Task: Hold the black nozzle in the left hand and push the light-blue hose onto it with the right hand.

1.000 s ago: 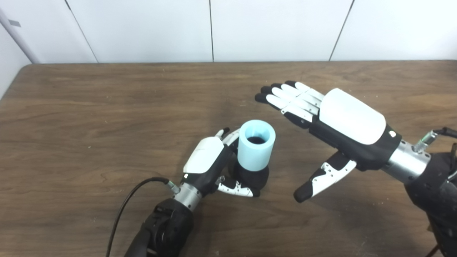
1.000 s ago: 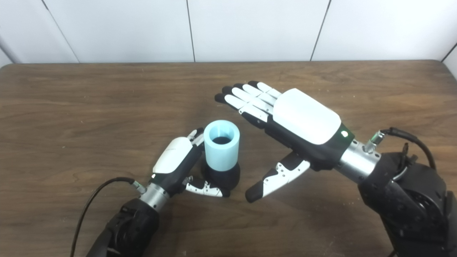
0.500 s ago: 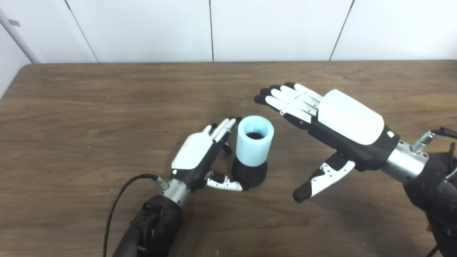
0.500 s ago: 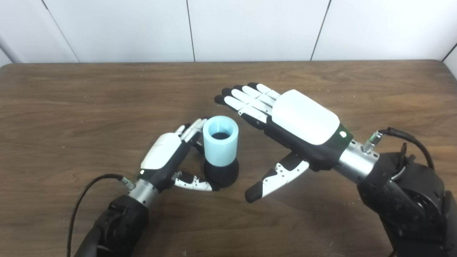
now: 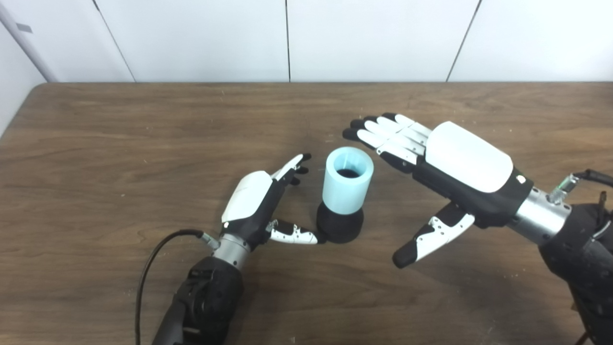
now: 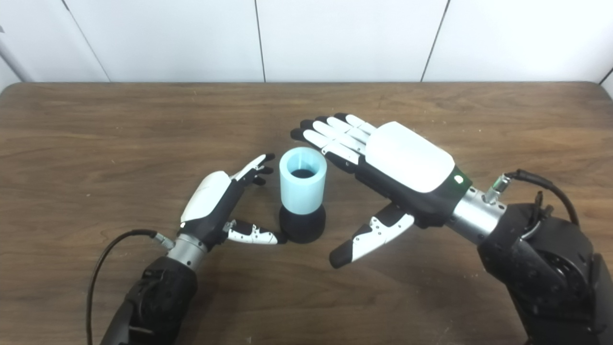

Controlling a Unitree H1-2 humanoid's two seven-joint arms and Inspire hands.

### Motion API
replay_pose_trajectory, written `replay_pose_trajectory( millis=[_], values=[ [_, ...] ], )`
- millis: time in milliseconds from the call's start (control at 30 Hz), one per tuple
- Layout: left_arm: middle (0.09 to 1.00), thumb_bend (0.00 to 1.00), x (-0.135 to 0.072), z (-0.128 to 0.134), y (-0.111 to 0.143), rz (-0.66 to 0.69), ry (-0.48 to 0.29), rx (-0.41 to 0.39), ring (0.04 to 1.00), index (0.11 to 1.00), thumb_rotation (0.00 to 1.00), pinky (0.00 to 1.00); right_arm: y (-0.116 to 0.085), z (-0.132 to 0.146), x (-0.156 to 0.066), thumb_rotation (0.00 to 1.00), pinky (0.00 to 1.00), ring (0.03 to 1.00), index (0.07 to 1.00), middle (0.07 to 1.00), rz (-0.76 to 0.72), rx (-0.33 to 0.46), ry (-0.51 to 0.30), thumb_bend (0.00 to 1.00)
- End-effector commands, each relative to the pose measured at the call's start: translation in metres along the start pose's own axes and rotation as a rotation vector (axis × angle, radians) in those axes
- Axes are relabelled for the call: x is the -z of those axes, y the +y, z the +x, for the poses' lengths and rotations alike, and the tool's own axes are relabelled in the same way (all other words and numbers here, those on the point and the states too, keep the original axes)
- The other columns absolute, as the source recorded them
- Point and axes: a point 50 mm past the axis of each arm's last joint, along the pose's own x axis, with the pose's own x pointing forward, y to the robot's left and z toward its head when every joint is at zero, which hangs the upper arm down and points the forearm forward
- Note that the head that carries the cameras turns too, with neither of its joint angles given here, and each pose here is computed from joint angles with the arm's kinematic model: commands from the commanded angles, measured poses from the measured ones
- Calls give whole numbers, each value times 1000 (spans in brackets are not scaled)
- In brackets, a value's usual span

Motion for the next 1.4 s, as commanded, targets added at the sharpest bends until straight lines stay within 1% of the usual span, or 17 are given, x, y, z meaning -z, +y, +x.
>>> replay_pose_trajectory(
  millis=[0,100,167,333,500,633,767,833,900,1000,1033,1067,1133,1233,1267,1300,1367],
  values=[
    [848,1000,-7,2,15,6,-28,-44,804,875,212,922,-8,-1,-3,1000,1000,1000,997,1000,-30,34,-23,713],
    [858,1000,-8,1,22,12,-23,-50,832,873,211,979,-8,-1,-3,1000,1000,1000,997,1000,-28,33,-22,713],
    [860,1000,-8,1,25,12,-20,-51,845,871,208,996,-8,-2,-3,1000,1000,1000,998,1000,-27,33,-22,713],
    [881,1000,-5,-4,45,-21,-30,-85,904,866,195,1000,-7,-2,0,1000,1000,1000,998,1000,-25,36,-16,714],
    [905,1000,-3,-14,66,-69,-48,-126,925,870,203,1000,-6,-3,7,1000,1000,1000,997,1000,-15,44,-4,715],
    [950,1000,-1,-23,82,-116,-64,-158,944,892,211,999,-4,-5,15,1000,1000,1000,996,997,-1,54,10,711],
    [974,1000,0,-32,96,-177,-74,-194,955,916,220,979,-4,-7,25,1000,1000,1000,993,994,15,67,27,693],
    [979,1000,-1,-38,104,-209,-70,-226,959,923,224,986,-5,-8,29,1000,1000,1000,992,996,28,77,42,690],
    [981,1000,-2,-43,112,-235,-67,-259,962,930,239,967,-6,-8,32,1000,1000,1000,991,1000,40,87,55,685],
    [972,1000,0,-51,119,-279,-65,-308,954,939,255,997,-7,-8,34,1000,1000,1000,991,1000,54,105,72,675],
    [966,989,1,-53,119,-292,-62,-321,944,940,318,984,-7,-8,34,1000,1000,1000,992,1000,58,110,76,666],
    [962,982,3,-55,120,-317,-55,-342,938,940,357,975,-6,-9,36,1000,1000,1000,992,1000,65,120,85,661],
    [947,888,7,-61,120,-377,-32,-385,926,934,509,959,-2,-9,39,1000,1000,1000,992,1000,85,146,107,625],
    [945,813,10,-69,118,-438,13,-425,926,919,589,941,7,-9,43,1000,985,1000,992,997,163,199,158,596],
    [946,724,11,-70,117,-451,23,-430,926,918,620,931,10,-10,44,1000,971,1000,990,997,192,215,176,576],
    [946,694,12,-72,116,-473,35,-438,926,918,631,927,15,-11,44,1000,966,1000,989,996,241,238,210,569],
    [944,532,14,-77,114,-519,64,-457,917,919,711,901,26,-14,45,1000,946,999,986,996,337,283,293,556]
  ],
)
